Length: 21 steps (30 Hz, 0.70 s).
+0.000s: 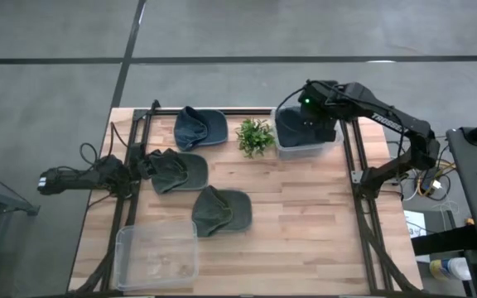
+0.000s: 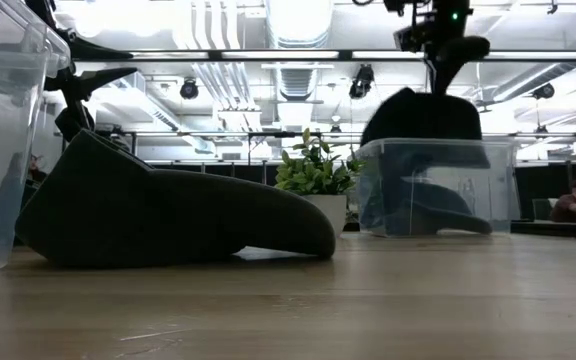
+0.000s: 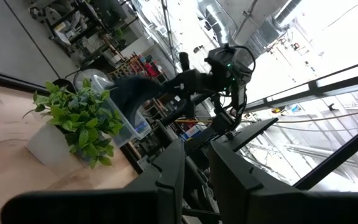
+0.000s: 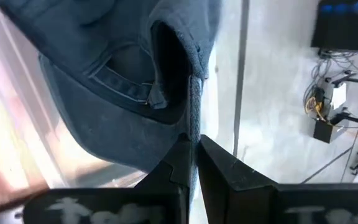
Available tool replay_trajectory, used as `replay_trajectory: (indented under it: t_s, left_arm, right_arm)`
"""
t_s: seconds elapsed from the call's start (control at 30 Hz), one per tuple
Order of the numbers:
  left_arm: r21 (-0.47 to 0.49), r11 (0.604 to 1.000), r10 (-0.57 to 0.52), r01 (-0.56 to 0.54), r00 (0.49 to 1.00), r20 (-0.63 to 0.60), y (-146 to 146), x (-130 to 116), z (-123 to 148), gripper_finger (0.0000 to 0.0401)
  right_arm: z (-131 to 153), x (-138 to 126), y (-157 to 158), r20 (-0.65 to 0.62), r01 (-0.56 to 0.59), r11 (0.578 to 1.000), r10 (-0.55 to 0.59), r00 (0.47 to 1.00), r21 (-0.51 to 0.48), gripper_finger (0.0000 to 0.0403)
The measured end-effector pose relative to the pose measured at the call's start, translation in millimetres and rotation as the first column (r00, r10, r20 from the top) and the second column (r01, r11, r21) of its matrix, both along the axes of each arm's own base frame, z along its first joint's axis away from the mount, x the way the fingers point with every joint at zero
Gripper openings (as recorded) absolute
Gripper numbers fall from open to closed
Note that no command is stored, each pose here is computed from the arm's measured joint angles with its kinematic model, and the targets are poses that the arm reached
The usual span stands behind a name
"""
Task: Pick & Place hat
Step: Put the bottom blue cap into the top transparent bin
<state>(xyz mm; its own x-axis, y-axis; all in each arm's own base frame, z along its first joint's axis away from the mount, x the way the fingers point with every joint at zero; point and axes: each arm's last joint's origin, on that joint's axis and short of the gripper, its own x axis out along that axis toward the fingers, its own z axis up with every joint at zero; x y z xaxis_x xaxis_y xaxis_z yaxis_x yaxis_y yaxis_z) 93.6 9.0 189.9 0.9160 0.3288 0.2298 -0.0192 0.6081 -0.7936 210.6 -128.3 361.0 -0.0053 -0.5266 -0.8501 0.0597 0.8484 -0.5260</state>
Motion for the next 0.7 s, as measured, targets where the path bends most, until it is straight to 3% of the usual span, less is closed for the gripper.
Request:
replay_trajectory:
  t_s: [0.23,0.7]
  left_arm:
    - [0.001,1.0,0.001,-0.001,1.0,0.0,0.0,0.0,0.0,0.0069]
    - [-0.001,1.0,0.002,-0.002,1.0,0.0,0.1,0.0,0.0,0.0069]
  right_arm:
    - [-23.4,0.5,-2.5,-0.013,-0.021,0.994,0.022,1.0,0.103,0.0012]
    - [-50.0,3.3,-11.3,0.016,-0.021,0.991,0.02,1.0,0.132,0.0014]
